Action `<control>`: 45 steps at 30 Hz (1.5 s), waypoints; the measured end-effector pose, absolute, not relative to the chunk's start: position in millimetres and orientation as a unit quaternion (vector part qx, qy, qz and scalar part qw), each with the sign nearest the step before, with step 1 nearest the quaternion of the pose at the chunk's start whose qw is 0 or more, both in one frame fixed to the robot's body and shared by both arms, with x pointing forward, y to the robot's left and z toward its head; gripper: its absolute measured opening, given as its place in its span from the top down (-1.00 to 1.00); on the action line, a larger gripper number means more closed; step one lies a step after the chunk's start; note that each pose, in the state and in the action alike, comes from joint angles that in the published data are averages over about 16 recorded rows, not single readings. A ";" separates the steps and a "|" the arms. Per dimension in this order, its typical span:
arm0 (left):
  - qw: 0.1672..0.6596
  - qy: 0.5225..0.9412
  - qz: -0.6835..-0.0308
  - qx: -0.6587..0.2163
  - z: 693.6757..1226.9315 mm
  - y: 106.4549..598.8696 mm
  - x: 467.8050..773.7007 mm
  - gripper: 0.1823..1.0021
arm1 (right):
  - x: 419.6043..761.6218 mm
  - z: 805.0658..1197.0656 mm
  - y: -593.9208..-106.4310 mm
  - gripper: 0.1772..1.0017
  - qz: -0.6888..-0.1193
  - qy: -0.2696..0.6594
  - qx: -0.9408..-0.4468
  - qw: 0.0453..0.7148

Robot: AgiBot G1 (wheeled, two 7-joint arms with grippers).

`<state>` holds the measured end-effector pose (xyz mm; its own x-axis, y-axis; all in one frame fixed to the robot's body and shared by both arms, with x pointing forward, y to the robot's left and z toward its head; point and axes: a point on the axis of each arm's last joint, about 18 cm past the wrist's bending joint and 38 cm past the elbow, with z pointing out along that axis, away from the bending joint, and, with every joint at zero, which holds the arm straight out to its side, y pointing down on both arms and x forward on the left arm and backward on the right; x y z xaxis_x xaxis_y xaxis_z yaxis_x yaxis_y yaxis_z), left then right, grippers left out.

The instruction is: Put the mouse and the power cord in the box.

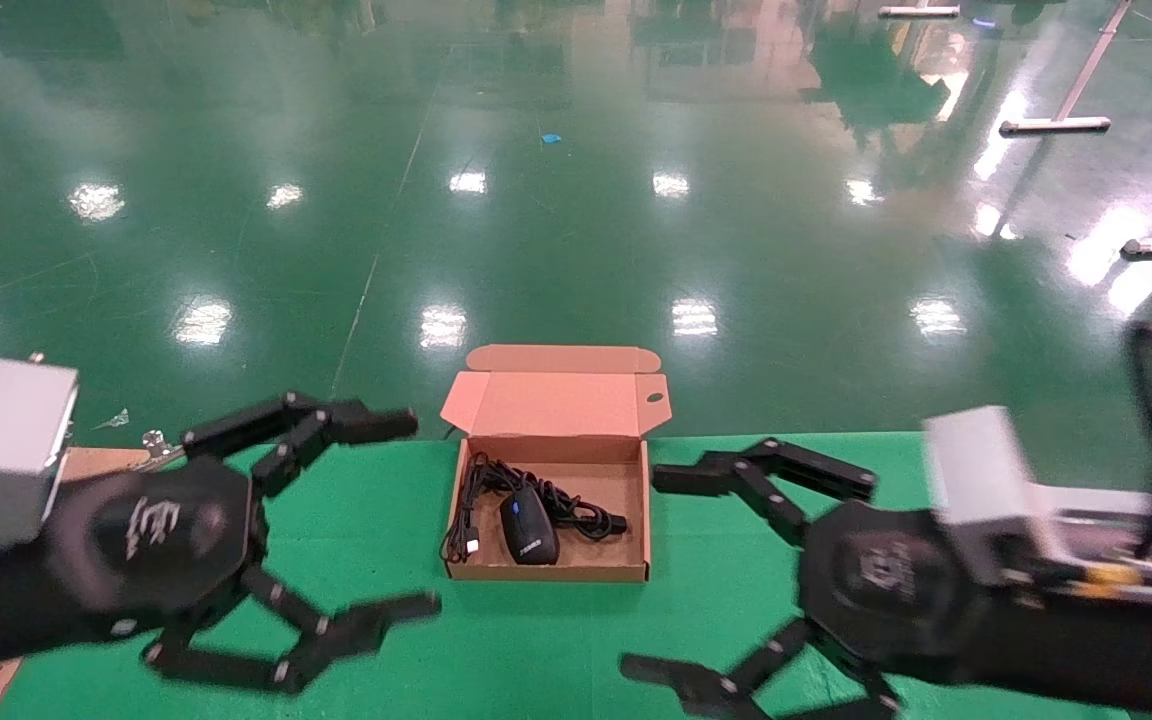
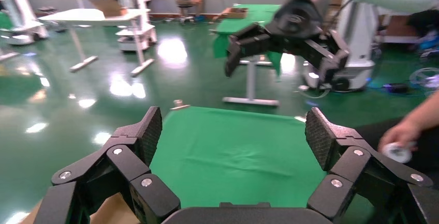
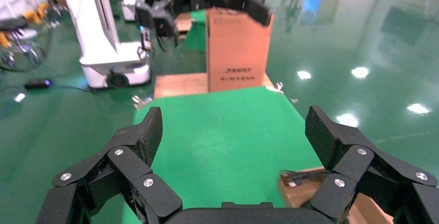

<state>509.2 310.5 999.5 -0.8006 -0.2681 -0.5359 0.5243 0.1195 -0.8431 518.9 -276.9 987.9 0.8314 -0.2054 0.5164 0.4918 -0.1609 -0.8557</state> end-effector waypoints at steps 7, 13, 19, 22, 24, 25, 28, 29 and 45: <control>0.257 0.700 -0.658 0.103 994.0 301.2 482.3 -1.00 | 485.7 991.1 -296.7 -1.00 -0.251 -0.101 -0.705 0.655; 0.238 0.708 -0.657 0.108 991.4 296.8 470.6 -1.00 | 469.5 992.7 -304.7 -1.00 -0.241 -0.104 -0.704 0.660; 0.236 0.708 -0.656 0.109 991.2 296.0 468.8 -1.00 | 466.2 993.0 -306.1 -1.00 -0.240 -0.105 -0.704 0.661; 0.237 0.707 -0.657 0.108 991.5 296.8 470.0 -1.00 | 467.9 992.8 -305.4 -1.00 -0.240 -0.105 -0.704 0.660; 0.238 0.707 -0.657 0.107 991.7 297.3 470.7 -1.00 | 469.0 992.6 -304.9 -1.00 -0.241 -0.104 -0.704 0.660; 0.239 0.707 -0.658 0.107 991.8 297.5 471.0 -1.00 | 469.5 992.6 -304.7 -1.00 -0.241 -0.104 -0.704 0.660; 0.240 0.706 -0.658 0.106 991.9 298.1 471.9 -1.00 | 470.8 992.5 -304.1 -1.00 -0.242 -0.103 -0.704 0.660; 0.240 0.706 -0.658 0.105 992.0 298.2 472.2 -1.00 | 471.2 992.4 -304.0 -1.00 -0.242 -0.103 -0.704 0.660; 0.243 0.705 -0.659 0.103 992.1 299.5 474.3 -1.00 | 474.0 992.2 -302.7 -1.00 -0.243 -0.102 -0.705 0.659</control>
<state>474.3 299.5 992.1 -0.8613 -0.1749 -0.4771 0.4641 0.1117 -0.8787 474.0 -302.7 992.2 0.8609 -0.1767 0.4771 0.4642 -0.1111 -0.8788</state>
